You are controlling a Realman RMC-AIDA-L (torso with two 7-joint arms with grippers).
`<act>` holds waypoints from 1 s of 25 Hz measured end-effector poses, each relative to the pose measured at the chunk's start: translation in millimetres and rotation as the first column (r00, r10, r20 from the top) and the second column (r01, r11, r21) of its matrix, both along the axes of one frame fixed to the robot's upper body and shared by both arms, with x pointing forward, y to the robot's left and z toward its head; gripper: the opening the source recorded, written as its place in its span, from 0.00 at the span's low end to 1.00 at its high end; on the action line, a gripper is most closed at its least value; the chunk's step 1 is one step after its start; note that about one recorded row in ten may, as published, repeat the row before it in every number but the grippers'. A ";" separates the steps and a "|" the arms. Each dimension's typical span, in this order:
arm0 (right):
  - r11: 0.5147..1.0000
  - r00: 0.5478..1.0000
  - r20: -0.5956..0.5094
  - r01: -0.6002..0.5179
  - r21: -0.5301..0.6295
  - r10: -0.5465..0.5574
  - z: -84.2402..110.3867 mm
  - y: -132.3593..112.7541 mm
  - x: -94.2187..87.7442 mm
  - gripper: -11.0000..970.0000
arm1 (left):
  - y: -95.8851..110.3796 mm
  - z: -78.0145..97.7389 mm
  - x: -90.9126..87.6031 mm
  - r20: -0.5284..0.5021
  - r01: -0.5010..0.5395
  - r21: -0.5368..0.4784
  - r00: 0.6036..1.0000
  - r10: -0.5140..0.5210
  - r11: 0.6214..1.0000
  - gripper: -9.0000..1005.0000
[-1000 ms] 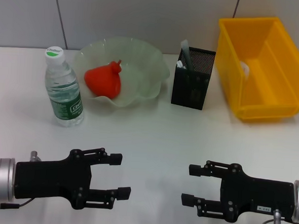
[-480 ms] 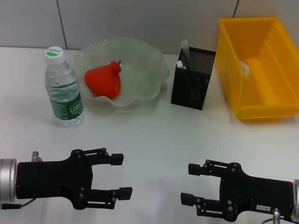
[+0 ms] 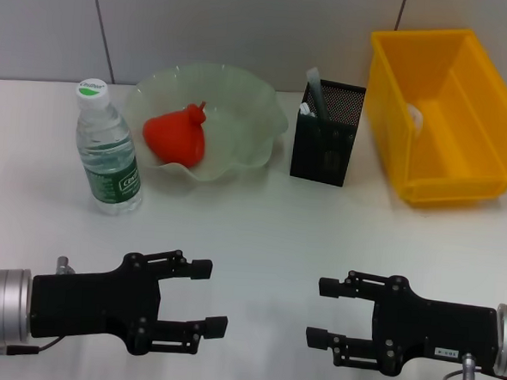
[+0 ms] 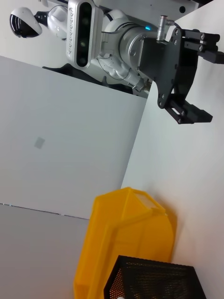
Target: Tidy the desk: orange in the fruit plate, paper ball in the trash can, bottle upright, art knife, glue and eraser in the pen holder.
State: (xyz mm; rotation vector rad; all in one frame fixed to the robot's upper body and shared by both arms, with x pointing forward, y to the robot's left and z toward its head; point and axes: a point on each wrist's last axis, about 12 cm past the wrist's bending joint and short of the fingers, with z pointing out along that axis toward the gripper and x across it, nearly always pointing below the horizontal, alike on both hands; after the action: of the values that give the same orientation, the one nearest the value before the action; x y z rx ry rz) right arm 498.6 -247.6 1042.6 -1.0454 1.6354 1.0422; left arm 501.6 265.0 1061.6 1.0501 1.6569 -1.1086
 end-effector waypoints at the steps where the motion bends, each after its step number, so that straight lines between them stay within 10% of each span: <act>1: 1.000 1.000 0.000 0.000 0.000 0.000 0.0 0.0 0.0 0.74 | 0.0 0.0 0.0 0.000 0.000 0.000 1.000 0.000 1.000 0.82; 25: 1.000 1.000 0.000 -0.005 0.002 0.005 0.0 2.6 0.4 0.73 | -0.8 -0.2 -0.2 0.002 0.001 -0.002 1.000 -0.001 1.000 0.82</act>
State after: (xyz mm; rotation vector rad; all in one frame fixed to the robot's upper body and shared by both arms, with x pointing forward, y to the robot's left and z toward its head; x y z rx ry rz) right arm 499.1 -245.0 1042.6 -1.0487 1.6323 1.0461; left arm 501.4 264.2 1061.4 1.0506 1.6541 -1.1090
